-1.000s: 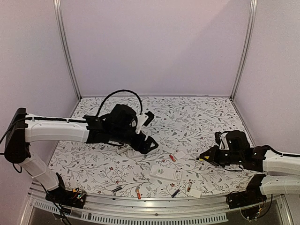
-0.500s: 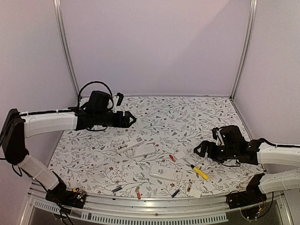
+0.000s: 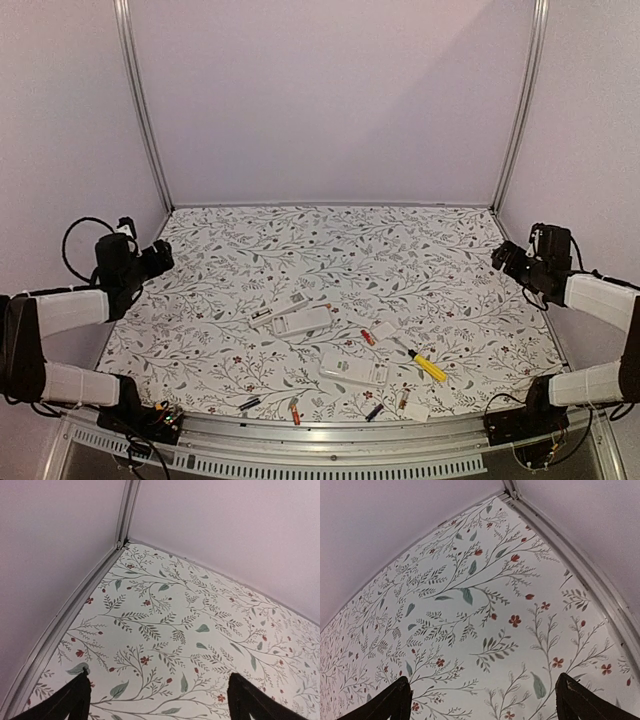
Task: Unload the batteries from the remote control
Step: Reset both arms
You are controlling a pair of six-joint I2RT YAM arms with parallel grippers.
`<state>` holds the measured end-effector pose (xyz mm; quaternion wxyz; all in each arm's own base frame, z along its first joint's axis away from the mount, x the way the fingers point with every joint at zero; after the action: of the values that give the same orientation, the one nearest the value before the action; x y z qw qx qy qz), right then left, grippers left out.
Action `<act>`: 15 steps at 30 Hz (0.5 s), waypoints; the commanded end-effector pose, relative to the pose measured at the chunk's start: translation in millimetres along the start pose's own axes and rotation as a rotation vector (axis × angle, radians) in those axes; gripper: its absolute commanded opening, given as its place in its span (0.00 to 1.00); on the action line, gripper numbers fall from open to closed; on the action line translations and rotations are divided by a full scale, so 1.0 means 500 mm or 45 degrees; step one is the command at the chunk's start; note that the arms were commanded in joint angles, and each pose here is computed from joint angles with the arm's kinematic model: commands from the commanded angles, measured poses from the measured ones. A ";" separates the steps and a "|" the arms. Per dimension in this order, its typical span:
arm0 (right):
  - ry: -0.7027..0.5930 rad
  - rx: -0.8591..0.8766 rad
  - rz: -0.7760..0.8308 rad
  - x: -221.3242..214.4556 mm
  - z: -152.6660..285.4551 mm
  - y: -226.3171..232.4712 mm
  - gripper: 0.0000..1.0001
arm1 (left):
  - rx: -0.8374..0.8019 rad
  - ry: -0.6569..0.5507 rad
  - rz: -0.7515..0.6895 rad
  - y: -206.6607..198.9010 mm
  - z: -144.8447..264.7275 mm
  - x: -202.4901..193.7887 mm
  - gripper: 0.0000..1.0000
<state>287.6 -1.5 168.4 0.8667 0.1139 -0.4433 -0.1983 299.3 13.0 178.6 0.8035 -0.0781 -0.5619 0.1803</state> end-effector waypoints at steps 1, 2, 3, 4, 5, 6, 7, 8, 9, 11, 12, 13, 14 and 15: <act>-0.257 -0.107 0.068 0.050 0.008 -0.080 0.99 | 0.183 -0.280 -0.074 0.037 0.032 0.026 0.95; -0.321 -0.180 0.060 0.054 0.014 -0.096 0.99 | 0.185 -0.311 -0.089 0.040 0.039 0.025 0.96; -0.385 -0.214 0.064 0.057 0.024 -0.103 0.99 | 0.193 -0.340 -0.099 0.043 0.046 0.022 0.98; -0.439 -0.239 0.068 0.054 0.030 -0.109 0.99 | 0.199 -0.366 -0.110 0.046 0.051 0.020 1.00; -0.498 -0.251 0.070 0.050 0.038 -0.114 0.99 | 0.206 -0.385 -0.123 0.049 0.053 0.016 1.00; -0.553 -0.253 0.094 0.043 0.044 -0.118 0.99 | 0.219 -0.400 -0.142 0.054 0.054 0.012 1.00; -0.622 -0.258 0.109 0.035 0.054 -0.123 0.99 | 0.229 -0.404 -0.163 0.057 0.051 0.008 1.00; -0.673 -0.265 0.122 0.027 0.061 -0.127 0.99 | 0.245 -0.405 -0.177 0.060 0.046 0.005 1.00; -0.720 -0.251 0.132 0.018 0.068 -0.129 0.99 | 0.270 -0.408 -0.183 0.065 0.039 0.002 1.00; -0.821 -0.208 0.184 0.009 0.083 -0.126 0.99 | 0.282 -0.400 -0.199 0.066 0.023 0.000 1.00; -0.838 -0.196 0.198 0.002 0.086 -0.127 0.99 | 0.270 -0.397 -0.211 0.064 0.014 -0.002 1.00; -0.858 -0.182 0.216 0.003 0.089 -0.124 0.99 | 0.258 -0.425 -0.213 0.063 0.010 0.001 1.00; -0.894 -0.165 0.227 0.004 0.096 -0.120 0.99 | 0.242 -0.440 -0.224 0.060 0.005 0.000 1.00; -0.928 -0.148 0.242 0.003 0.101 -0.118 0.99 | 0.236 -0.447 -0.233 0.059 0.000 0.000 1.00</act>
<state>235.0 -56.7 139.2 0.7564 -0.0384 -0.6202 -0.2044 284.1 37.6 157.0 0.7453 0.0645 -0.6378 0.1833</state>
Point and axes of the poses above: each gripper's point midway between its finger pads, its own z axis back along the fingers, its own y axis along the line the jaws close on, x = y × z, the point moved 8 cm from there along z, back along the fingers, and after that the axes turned 2 degrees about z, right-handed, at the moved point
